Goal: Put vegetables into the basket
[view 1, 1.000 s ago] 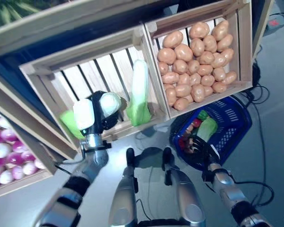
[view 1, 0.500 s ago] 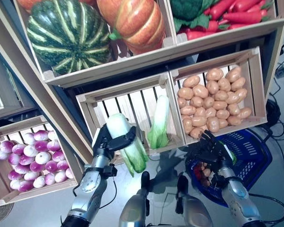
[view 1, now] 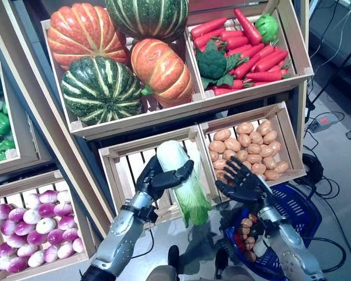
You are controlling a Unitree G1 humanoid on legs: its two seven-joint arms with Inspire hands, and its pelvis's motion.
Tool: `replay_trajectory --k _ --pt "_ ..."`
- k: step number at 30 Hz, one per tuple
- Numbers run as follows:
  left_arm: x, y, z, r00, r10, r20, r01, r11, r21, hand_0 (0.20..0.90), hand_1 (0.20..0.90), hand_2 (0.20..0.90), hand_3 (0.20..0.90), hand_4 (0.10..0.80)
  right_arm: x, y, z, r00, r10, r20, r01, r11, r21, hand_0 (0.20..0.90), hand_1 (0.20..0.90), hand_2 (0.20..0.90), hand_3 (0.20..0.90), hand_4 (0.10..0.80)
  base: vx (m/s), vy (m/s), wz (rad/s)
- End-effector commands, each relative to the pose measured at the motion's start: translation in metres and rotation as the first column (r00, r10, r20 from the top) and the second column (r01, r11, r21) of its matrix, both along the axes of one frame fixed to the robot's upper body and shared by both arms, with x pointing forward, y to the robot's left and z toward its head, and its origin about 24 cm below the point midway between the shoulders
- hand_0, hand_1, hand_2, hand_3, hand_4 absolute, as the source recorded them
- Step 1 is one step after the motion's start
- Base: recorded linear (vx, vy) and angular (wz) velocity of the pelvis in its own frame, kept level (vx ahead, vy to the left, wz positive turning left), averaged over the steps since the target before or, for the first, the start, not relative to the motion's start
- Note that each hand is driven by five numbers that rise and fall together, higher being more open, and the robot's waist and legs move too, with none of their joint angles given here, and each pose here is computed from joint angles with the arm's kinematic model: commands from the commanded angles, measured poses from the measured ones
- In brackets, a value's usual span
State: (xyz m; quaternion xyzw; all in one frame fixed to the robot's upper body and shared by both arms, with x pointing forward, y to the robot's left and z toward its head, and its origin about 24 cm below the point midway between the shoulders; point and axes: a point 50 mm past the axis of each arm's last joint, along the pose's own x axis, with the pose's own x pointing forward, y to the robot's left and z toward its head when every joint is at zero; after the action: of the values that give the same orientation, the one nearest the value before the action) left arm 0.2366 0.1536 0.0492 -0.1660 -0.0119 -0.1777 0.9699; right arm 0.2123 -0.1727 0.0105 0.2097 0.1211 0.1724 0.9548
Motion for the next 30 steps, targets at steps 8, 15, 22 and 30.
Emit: replay_trajectory --k 8,15,22,30 --pt "0.011 -0.012 0.051 0.951 -0.147 0.271 0.135 0.989 0.060 0.300 0.300 0.300 0.300 0.400 -0.001 0.034 0.036 0.916 0.384 0.117 -0.401 0.881 0.250 0.900 0.900 0.900 0.900 0.800 0.008 -0.008 0.00" --pt "0.013 -0.012 0.053 0.938 -0.190 0.288 0.171 0.981 0.092 0.300 0.300 0.300 0.300 0.400 -0.005 0.037 0.037 0.832 0.540 0.123 -0.547 0.765 0.341 0.900 0.900 0.900 0.900 0.800 0.000 0.000 0.00" --pt "0.011 -0.013 0.054 0.928 -0.231 0.292 0.212 0.972 0.098 0.300 0.300 0.300 0.300 0.400 -0.006 0.033 0.035 0.823 0.560 0.101 -0.557 0.758 0.340 0.900 0.900 0.900 0.900 0.800 0.000 0.000 0.00" --pt "0.008 -0.025 0.056 0.883 -0.360 0.301 0.359 0.931 0.061 0.300 0.300 0.300 0.300 0.400 -0.010 0.036 0.030 0.765 0.642 0.044 -0.617 0.712 0.335 0.900 0.900 0.900 0.900 0.800 0.000 0.000 0.00"
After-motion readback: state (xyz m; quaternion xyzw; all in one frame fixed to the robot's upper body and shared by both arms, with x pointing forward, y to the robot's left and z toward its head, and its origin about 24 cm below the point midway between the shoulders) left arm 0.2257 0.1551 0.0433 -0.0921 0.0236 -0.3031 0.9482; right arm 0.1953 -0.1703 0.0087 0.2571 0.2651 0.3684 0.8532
